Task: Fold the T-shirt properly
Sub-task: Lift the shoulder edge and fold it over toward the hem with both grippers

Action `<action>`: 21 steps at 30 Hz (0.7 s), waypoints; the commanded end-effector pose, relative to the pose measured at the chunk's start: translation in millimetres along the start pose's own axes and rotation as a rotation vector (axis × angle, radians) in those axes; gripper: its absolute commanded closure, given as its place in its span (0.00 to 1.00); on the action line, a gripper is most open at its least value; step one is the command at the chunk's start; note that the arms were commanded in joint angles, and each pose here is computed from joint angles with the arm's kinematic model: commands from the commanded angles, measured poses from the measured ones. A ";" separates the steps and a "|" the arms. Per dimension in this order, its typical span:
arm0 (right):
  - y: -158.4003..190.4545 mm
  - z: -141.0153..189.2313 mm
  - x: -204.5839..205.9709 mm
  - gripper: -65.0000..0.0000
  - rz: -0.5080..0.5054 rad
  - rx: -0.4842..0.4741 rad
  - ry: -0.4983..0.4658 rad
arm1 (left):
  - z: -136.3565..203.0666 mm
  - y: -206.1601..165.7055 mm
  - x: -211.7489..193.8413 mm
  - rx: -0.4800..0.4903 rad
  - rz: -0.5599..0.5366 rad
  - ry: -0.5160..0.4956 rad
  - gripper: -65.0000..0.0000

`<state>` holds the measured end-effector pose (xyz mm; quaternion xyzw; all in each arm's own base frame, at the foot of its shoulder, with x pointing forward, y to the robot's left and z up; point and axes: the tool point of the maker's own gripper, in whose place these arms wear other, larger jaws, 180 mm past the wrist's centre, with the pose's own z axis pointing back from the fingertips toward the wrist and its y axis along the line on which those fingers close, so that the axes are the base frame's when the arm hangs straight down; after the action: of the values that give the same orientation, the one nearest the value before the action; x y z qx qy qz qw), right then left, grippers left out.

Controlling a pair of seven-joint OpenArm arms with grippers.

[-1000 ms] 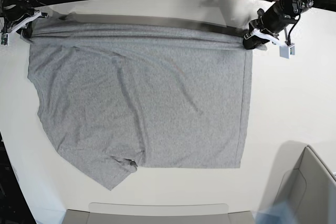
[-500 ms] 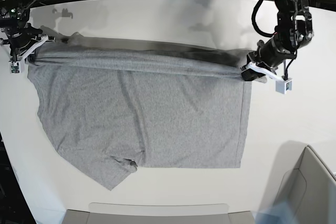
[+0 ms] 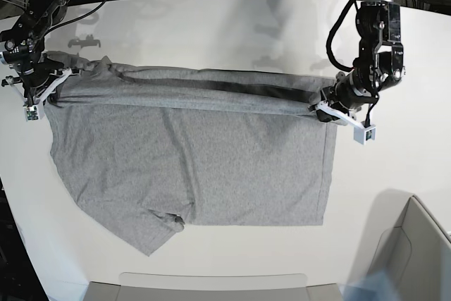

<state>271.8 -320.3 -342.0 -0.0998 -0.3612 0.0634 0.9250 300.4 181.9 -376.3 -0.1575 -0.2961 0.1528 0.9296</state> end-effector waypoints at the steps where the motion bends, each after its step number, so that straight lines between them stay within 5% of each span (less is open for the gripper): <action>1: -5.1 2.9 19.8 1.00 0.033 -0.008 -0.065 | 1.1 -0.4 22.9 0.000 -0.010 -0.055 1.00; 10: 8.5 -6.1 51.2 1.00 0.056 0.033 -0.148 | -14.2 9.4 36.9 0.021 0.028 -0.045 1.00; 21: 7.5 -28.3 45.5 1.00 0.002 0.075 -0.112 | -27.1 21.5 48.8 0.047 0.065 -0.065 1.00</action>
<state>313.8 -301.6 -353.1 -0.0496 -0.3844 0.0755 0.9187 338.4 206.0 -393.2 -0.1474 -0.2914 0.1959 0.9247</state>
